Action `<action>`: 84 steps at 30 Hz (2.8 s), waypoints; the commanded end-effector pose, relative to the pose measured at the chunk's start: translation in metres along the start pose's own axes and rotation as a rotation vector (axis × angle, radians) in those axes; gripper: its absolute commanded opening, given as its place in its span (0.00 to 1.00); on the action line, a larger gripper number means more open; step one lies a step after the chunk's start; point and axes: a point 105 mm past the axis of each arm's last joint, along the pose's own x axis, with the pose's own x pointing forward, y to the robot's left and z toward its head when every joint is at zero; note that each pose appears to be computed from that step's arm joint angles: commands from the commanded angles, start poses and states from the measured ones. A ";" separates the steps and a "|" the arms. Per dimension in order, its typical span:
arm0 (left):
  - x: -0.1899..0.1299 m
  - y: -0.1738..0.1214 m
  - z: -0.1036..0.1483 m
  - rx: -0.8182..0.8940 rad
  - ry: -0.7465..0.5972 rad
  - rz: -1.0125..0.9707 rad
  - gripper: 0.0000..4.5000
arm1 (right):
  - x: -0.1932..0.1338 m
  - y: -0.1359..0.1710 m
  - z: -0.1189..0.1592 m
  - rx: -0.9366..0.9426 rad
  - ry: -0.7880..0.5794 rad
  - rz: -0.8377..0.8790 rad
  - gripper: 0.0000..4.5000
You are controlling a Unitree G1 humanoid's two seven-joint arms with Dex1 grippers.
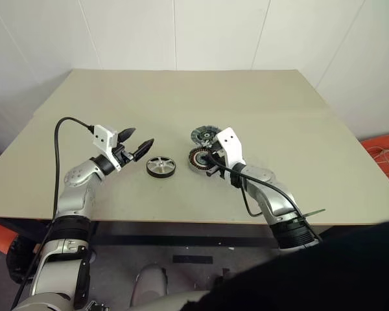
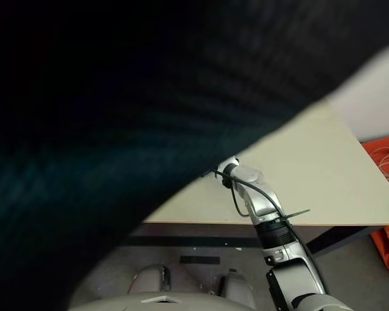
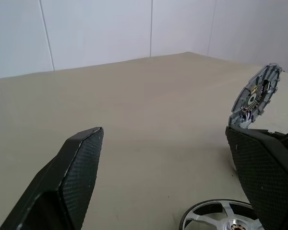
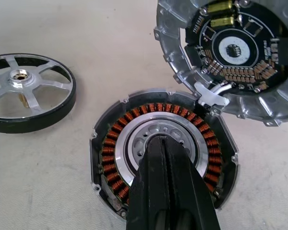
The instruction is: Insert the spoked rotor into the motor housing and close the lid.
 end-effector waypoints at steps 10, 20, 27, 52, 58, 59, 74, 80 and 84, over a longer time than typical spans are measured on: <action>-0.002 -0.002 0.011 0.032 -0.036 -0.001 0.96 | 0.016 0.002 -0.003 -0.012 0.008 0.026 0.01; -0.001 -0.005 0.011 0.028 -0.034 -0.004 0.96 | 0.003 -0.007 0.015 -0.020 -0.063 0.004 0.01; 0.001 0.001 -0.006 0.023 0.067 0.052 0.96 | -0.010 -0.008 0.038 -0.038 -0.119 0.002 0.01; -0.043 0.037 -0.021 -0.359 0.309 0.283 0.98 | -0.049 -0.059 0.034 -0.055 -0.091 -0.171 0.00; -0.060 0.015 -0.024 -0.634 0.415 0.208 0.98 | -0.048 -0.058 0.031 -0.053 -0.083 -0.169 0.00; -0.058 0.006 -0.022 -0.690 0.401 0.171 0.98 | -0.048 -0.058 0.030 -0.053 -0.081 -0.169 0.00; -0.044 -0.041 -0.035 -1.018 0.399 0.133 0.98 | -0.050 -0.061 0.029 -0.049 -0.080 -0.183 0.00; -0.032 -0.054 -0.037 -1.071 0.385 0.139 0.98 | -0.049 -0.060 0.030 -0.048 -0.084 -0.182 0.00; -0.022 -0.065 -0.038 -1.090 0.372 0.135 0.98 | -0.049 -0.060 0.030 -0.048 -0.086 -0.184 0.00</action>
